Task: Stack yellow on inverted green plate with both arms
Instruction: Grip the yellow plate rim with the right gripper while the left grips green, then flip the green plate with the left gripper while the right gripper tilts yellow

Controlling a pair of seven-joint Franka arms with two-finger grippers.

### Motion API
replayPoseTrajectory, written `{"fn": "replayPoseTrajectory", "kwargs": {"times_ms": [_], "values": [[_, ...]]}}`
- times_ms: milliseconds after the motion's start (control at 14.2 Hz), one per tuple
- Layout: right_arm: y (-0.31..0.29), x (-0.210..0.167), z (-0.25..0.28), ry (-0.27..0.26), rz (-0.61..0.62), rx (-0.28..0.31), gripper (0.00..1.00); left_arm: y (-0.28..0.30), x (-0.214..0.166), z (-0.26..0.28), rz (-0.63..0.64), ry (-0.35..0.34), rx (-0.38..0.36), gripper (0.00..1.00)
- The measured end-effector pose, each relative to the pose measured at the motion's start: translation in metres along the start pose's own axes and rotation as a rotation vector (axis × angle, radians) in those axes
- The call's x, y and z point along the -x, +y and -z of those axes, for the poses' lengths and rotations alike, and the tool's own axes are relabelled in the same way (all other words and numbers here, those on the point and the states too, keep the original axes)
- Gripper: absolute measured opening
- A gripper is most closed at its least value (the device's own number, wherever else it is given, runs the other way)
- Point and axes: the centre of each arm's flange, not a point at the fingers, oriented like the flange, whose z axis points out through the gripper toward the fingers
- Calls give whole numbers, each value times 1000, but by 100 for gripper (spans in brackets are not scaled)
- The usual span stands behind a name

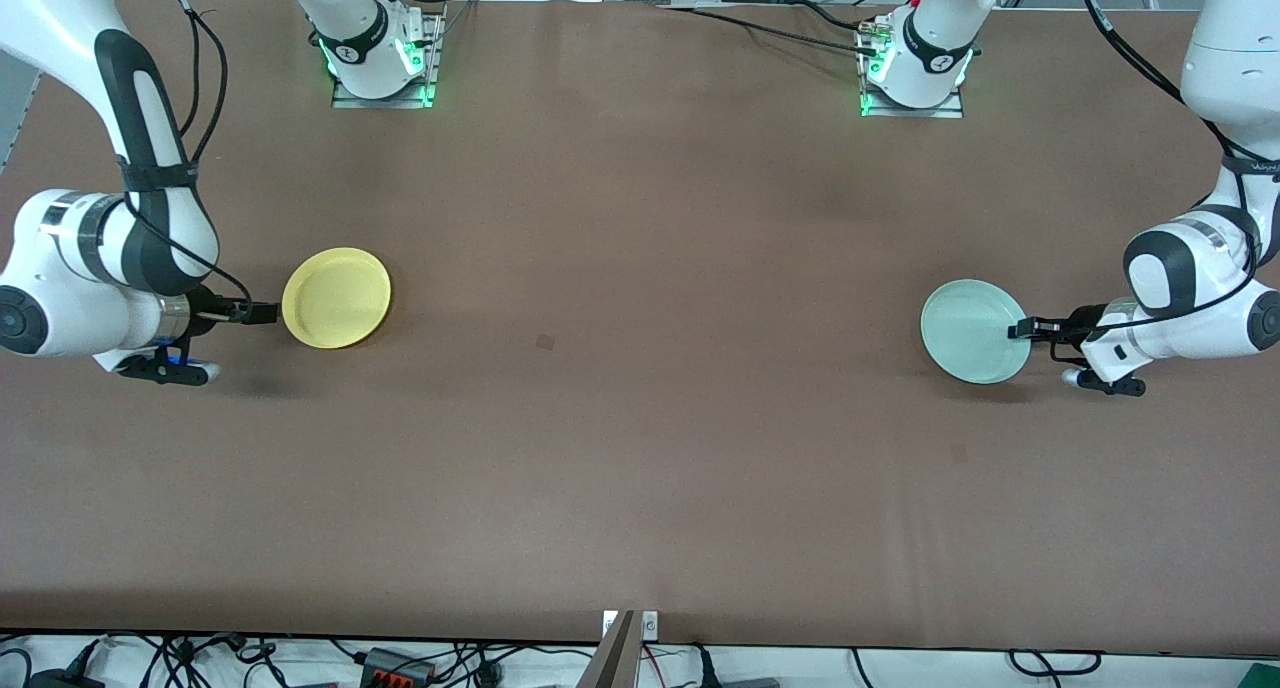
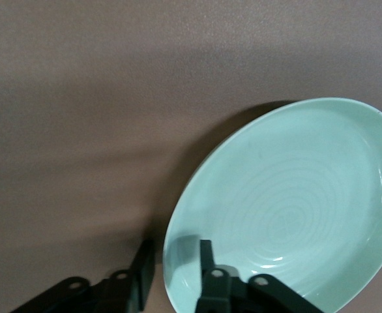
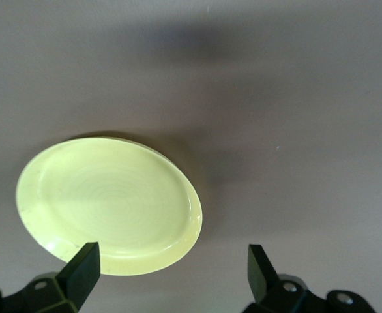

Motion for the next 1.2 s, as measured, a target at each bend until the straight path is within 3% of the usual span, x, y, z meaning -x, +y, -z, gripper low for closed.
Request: {"fn": "replayPoseTrajectory", "kwargs": {"times_ms": [141,352,915,1056,1127,1197], "values": [[0,4,-21,-19,0,0,100,0,-1,2,-8,4,-1,10],[0,10,-46,-34,0,-1,100,1,-3,5,-26,10,-3,3],[2,8,-83,-74,-5,-1,98,11,-23,56,-61,102,-41,3],[5,7,-88,-78,-9,-2,92,26,-29,84,-87,146,-58,3],[6,7,-89,-79,-11,-3,84,35,-29,100,-100,163,-66,3],[7,6,-90,-80,-13,-4,84,45,-29,115,-117,166,-73,3]]}}
